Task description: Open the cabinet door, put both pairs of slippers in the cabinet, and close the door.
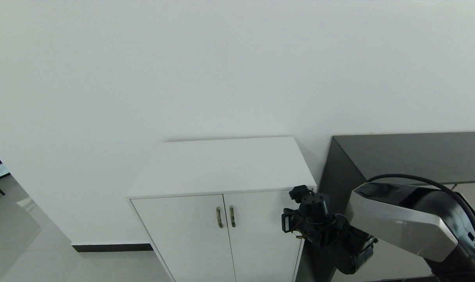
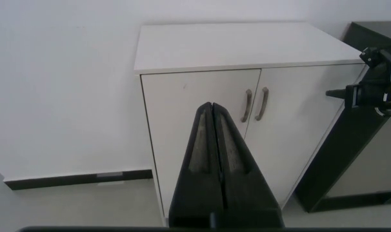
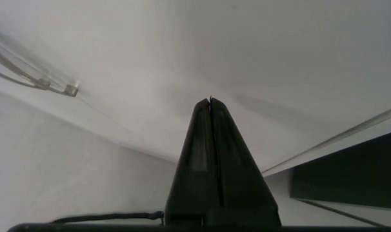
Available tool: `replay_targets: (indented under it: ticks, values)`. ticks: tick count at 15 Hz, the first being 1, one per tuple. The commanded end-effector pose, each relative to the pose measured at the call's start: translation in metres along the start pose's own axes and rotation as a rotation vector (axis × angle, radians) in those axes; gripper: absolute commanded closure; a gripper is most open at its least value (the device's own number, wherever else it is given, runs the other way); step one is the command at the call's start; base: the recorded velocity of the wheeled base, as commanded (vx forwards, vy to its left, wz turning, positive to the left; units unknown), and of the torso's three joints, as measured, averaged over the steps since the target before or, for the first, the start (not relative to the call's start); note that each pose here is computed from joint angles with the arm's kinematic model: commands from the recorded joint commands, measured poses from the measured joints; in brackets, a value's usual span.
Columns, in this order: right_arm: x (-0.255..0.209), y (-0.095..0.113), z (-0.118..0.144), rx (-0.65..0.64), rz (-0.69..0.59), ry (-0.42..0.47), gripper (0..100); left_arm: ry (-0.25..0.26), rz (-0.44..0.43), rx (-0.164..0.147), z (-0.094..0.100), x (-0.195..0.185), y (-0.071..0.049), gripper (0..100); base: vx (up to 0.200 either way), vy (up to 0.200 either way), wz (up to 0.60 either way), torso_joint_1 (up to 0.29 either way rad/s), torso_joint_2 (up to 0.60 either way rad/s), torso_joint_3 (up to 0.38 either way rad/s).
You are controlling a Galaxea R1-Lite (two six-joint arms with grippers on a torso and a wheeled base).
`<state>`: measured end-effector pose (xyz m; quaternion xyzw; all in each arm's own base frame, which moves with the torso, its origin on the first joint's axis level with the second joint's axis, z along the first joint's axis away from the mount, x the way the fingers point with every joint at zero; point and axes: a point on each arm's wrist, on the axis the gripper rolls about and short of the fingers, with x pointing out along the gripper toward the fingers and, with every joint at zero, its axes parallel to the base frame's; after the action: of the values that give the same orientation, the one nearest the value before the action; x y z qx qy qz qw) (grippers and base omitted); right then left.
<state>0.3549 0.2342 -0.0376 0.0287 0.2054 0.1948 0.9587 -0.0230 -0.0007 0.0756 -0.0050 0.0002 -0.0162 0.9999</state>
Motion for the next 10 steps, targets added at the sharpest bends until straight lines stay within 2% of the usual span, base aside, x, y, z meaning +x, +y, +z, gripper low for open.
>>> replay_targets:
  ticks: [1, 2, 3, 5, 6, 7, 8, 9, 10]
  values:
    - [-0.014, 0.003, 0.005, -0.004, 0.007, 0.006, 100, 0.001, 0.000, -0.002, 0.000, 0.000, 0.000, 100, 0.000, 0.000, 0.00, 0.000, 0.00, 0.000]
    - [-0.024, 0.006, 0.008, -0.009, 0.014, 0.013, 100, 0.001, 0.000, -0.001, 0.000, 0.000, 0.000, 100, 0.000, 0.000, 0.00, 0.000, 0.00, 0.000]
    - [-0.053, 0.011, 0.019, -0.025, 0.020, 0.019, 100, 0.001, 0.000, 0.001, 0.000, 0.000, 0.000, 100, 0.000, 0.000, 0.00, 0.000, 0.00, 0.000]
    - [-0.128, 0.007, 0.046, -0.058, 0.006, -0.008, 100, 0.001, 0.000, 0.001, 0.000, 0.000, 0.000, 100, 0.000, 0.000, 0.00, 0.000, 0.00, 0.000]
    - [-0.166, 0.001, 0.056, -0.057, -0.011, -0.030, 100, 0.001, -0.003, 0.005, 0.000, 0.000, 0.000, 100, 0.000, 0.000, 0.00, 0.000, 0.00, 0.000]
    - [-0.186, -0.004, 0.059, -0.057, -0.025, -0.031, 100, 0.001, -0.003, 0.008, 0.000, 0.000, 0.000, 100, 0.000, 0.000, 0.00, 0.000, 0.00, 0.000]
    - [-0.241, -0.025, 0.065, -0.043, -0.095, -0.024, 100, 0.001, -0.003, 0.005, 0.000, 0.000, 0.000, 100, 0.000, 0.000, 0.00, 0.000, 0.00, 0.000]
    - [-0.279, -0.036, 0.065, -0.039, -0.124, -0.021, 100, 0.001, -0.003, 0.005, 0.000, 0.000, 0.000, 100, 0.000, 0.000, 0.00, 0.000, 0.00, 0.000]
    - [-0.319, -0.044, 0.065, -0.026, -0.136, -0.054, 100, 0.001, 0.000, 0.005, 0.000, 0.000, 0.000, 100, 0.000, 0.000, 0.00, 0.000, 0.00, 0.000]
